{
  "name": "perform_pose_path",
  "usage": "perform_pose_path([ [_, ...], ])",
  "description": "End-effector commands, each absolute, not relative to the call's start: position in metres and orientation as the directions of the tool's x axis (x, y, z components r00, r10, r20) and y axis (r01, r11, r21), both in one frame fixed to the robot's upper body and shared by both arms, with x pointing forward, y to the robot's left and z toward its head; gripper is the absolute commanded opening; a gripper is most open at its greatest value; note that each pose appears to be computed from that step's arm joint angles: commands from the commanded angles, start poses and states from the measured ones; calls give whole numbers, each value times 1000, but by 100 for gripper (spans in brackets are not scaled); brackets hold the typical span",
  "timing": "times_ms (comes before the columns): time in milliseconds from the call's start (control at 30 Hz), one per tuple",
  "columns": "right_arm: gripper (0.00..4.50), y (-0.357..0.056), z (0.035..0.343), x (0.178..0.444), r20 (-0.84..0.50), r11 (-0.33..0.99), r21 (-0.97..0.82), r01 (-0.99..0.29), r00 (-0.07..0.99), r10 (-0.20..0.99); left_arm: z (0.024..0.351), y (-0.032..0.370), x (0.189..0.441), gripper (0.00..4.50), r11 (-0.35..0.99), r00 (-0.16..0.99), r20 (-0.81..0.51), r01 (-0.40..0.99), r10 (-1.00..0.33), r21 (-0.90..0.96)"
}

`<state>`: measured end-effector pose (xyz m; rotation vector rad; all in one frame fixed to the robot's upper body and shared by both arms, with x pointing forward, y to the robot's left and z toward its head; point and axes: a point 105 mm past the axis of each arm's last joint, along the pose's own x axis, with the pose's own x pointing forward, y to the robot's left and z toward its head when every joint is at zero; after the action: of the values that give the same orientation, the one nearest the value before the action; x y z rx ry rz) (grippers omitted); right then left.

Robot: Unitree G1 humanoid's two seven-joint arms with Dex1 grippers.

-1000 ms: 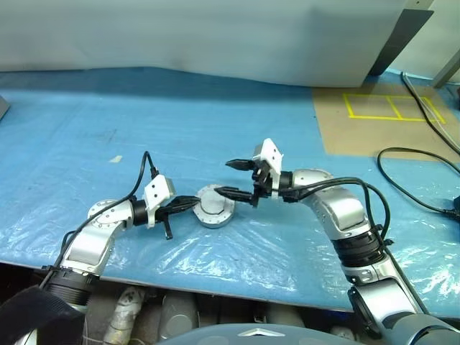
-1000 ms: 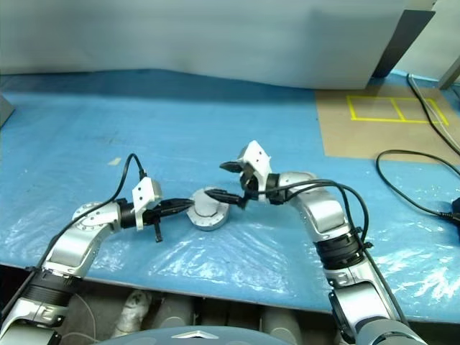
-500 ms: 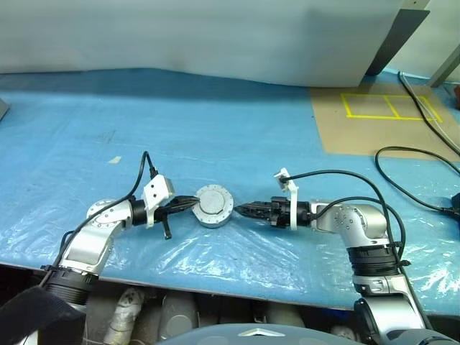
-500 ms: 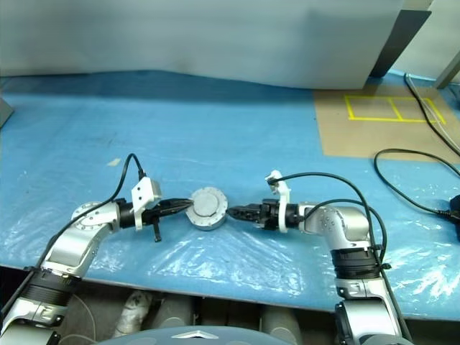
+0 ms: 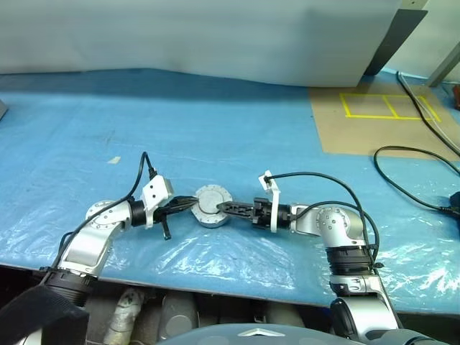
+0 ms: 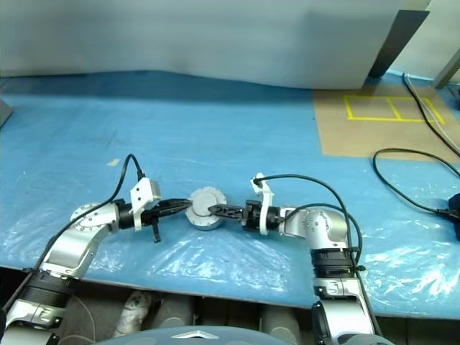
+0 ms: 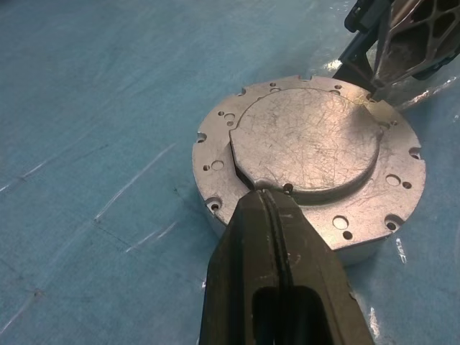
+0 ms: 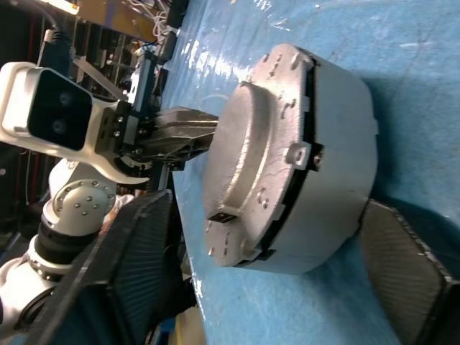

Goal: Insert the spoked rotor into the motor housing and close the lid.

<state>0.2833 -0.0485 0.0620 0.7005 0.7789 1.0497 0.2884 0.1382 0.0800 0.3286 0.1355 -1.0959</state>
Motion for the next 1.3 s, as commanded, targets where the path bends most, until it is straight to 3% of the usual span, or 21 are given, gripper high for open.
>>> perform_pose_path([
  [33,278,-43,72,281,-165,297,807,-510,288,943,74,139,285,0,407,446,-297,894,-844,187],
  [200,132,-38,74,277,-148,278,809,-518,278,949,74,139,285,0,405,443,-298,896,-845,183],
  [500,129,-40,72,281,-153,293,817,-497,302,941,98,128,272,0,377,387,-198,922,-900,89],
  [633,129,-44,69,285,-164,312,829,-464,331,929,125,130,271,0,405,405,-78,914,-911,9],
  [800,129,-48,70,289,-155,313,844,-435,360,920,130,137,264,0,408,404,-64,910,-913,-78],
  [967,127,-58,69,299,-150,333,856,-394,426,892,133,148,273,0,478,476,-42,870,-878,-123],
  [1300,124,-65,115,308,57,169,888,-429,467,882,132,151,279,0,523,545,11,809,-838,-267],
])
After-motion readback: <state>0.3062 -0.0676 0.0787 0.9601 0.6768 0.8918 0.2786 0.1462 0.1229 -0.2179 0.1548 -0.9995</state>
